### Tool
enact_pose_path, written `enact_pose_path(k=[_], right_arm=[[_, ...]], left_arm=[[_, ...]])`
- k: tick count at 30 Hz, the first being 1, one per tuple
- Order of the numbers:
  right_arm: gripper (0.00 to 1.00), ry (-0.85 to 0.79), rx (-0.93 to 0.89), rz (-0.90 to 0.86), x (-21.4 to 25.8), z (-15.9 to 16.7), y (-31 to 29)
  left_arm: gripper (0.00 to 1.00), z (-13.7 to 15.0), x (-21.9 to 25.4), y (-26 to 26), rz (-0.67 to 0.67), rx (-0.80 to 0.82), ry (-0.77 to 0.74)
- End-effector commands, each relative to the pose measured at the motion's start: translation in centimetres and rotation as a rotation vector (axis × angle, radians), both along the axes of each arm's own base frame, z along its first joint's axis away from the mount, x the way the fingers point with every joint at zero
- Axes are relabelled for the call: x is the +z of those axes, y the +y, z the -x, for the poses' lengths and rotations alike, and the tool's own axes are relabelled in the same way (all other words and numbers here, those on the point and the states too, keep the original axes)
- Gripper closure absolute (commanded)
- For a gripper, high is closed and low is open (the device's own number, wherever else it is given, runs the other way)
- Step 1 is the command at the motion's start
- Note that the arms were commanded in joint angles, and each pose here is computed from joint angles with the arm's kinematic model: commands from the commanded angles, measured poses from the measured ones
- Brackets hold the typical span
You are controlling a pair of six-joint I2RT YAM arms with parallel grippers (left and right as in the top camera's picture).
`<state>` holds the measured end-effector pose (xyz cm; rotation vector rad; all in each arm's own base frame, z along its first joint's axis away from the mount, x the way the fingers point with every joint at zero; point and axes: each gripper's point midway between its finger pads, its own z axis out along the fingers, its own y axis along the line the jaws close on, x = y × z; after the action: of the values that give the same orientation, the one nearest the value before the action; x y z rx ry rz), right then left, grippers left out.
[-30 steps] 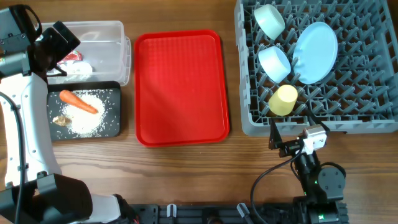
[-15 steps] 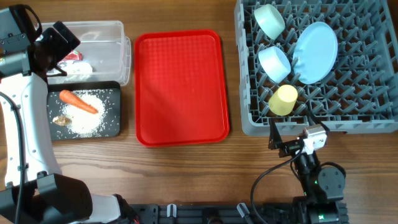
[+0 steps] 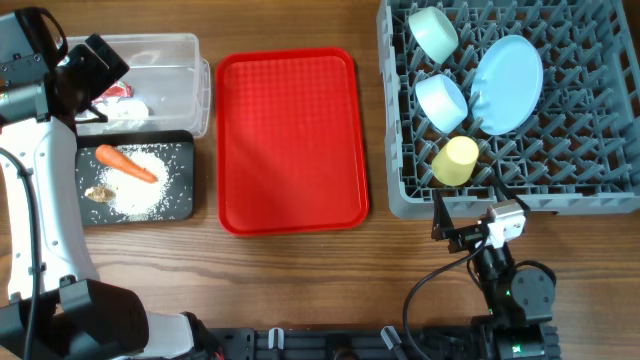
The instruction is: Sort waste into correct bins and load items into the dishwasher rack
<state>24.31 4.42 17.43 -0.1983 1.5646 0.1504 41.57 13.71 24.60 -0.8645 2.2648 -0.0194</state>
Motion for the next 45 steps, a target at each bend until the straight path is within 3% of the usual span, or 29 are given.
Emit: enact_pose_path(k=[1, 5, 11, 21, 32, 45], right_arm=[[0.0, -0.016, 0.013, -0.012, 0.4, 0.1, 0.2], [0.0, -0.016, 0.013, -0.013, 0.4, 0.1, 0.2], [0.0, -0.016, 0.013, -0.012, 0.4, 0.1, 0.2], [0.0, -0.016, 0.013, -0.013, 0.4, 0.1, 0.2], [0.0, -0.016, 0.013, -0.012, 0.4, 0.1, 0.2], [0.0, -0.016, 0.013, -0.013, 0.4, 0.1, 0.2]], left_arm=[[0.0, 2.4, 1.9, -0.5, -0.028, 0.018, 0.007], [0.0, 4.7, 3.3, -2.9, -0.043, -0.022, -0.023], [0.0, 7.6, 5.3, -5.9, -0.075, -0.102, -0.303], [0.0, 14.7, -1.1, -11.8, -0.153, -0.311, -0.645], [0.0, 16.8, -7.5, -13.9, -0.156, -0.375, -0.712], [0.0, 17.0, -8.8, -13.4, -0.181, -0.345, -0.763]])
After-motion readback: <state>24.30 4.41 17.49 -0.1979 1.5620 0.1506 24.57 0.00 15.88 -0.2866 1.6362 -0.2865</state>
